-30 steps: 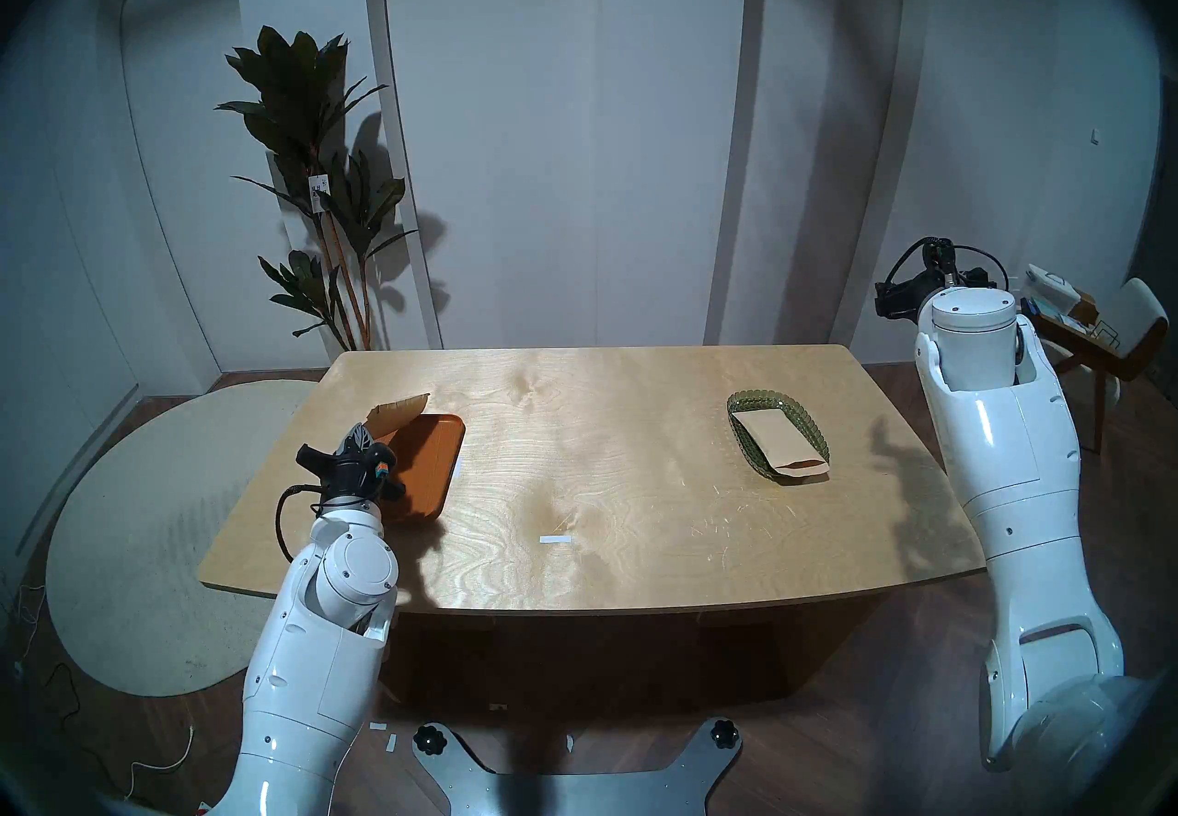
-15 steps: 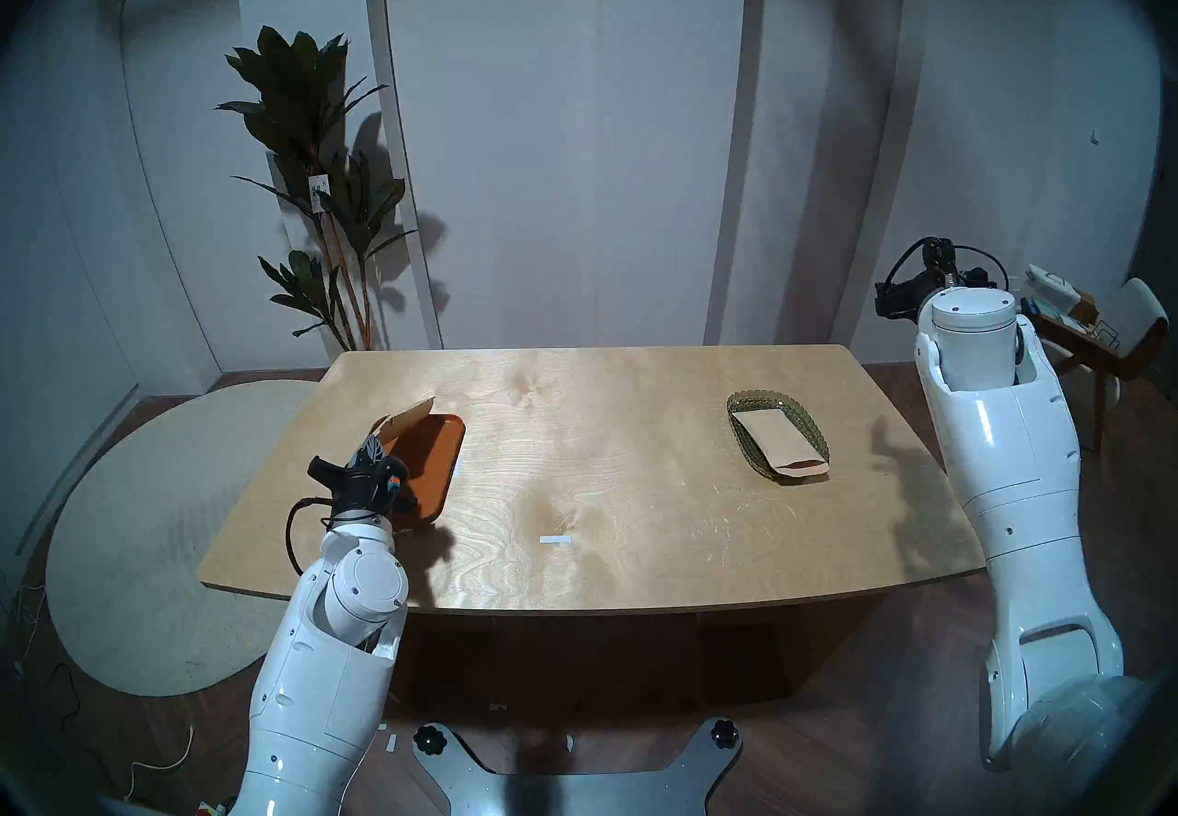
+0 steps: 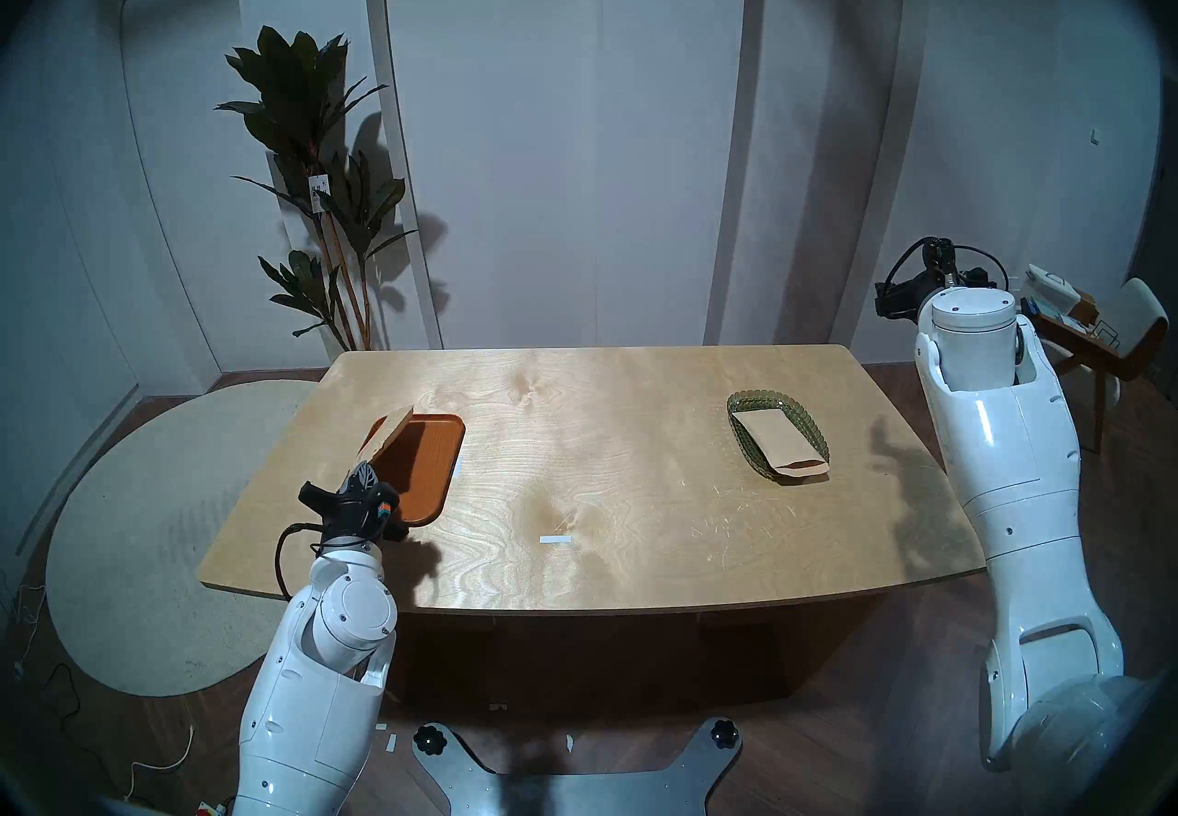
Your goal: Sort the mail into the trays, one tray per recipient
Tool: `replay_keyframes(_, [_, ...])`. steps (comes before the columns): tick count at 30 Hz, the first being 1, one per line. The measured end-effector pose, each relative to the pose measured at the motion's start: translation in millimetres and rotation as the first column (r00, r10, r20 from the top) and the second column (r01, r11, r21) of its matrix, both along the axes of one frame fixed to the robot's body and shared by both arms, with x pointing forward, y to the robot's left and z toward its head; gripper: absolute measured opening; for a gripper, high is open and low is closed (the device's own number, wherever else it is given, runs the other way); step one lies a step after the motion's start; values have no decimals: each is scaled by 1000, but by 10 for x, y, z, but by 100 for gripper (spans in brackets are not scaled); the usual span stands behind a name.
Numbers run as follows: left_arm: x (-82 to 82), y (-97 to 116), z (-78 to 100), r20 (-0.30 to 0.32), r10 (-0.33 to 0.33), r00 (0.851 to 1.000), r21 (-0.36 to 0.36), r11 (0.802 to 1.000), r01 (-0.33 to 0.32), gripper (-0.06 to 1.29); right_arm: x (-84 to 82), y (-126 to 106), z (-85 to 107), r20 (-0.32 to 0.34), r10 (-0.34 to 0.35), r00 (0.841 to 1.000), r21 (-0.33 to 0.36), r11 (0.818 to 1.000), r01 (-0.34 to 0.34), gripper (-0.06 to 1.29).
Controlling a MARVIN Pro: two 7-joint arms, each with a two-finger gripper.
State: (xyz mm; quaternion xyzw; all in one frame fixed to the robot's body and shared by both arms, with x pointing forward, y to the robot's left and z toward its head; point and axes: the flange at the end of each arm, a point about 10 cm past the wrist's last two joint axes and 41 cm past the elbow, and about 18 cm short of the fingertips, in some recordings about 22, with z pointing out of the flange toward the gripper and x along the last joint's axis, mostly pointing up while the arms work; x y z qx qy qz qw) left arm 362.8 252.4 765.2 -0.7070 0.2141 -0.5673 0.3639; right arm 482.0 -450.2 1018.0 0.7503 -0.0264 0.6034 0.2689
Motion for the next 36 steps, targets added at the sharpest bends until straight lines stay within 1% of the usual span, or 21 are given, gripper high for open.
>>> replay_keyframes(7, [-67, 24, -50, -18, -15, 1000, 3, 1000, 15, -3, 0, 0, 0, 0, 0, 1000, 0, 1000, 0, 123])
replay_keyframes(13, [-89, -31, -78, -30, -48, 998, 4, 999, 48, -3, 0, 0, 0, 0, 0, 1000, 0, 1000, 0, 123])
replay_keyframes(18, [-76, -102, -67, -32, -76, 997, 11, 997, 77, -3, 0, 0, 0, 0, 0, 1000, 0, 1000, 0, 123])
replay_keyframes(27, [-29, -325, -35, -43, -144, 989, 38, 989, 146, -3, 0, 0, 0, 0, 0, 1000, 0, 1000, 0, 123])
replay_keyframes(31, [-12, -400, -28, -54, -153, 987, 50, 987, 156, -3, 0, 0, 0, 0, 0, 1000, 0, 1000, 0, 123])
replay_keyframes(36, [-1, -455, -22, -61, -144, 988, 60, 987, 147, -3, 0, 0, 0, 0, 0, 1000, 0, 1000, 0, 123])
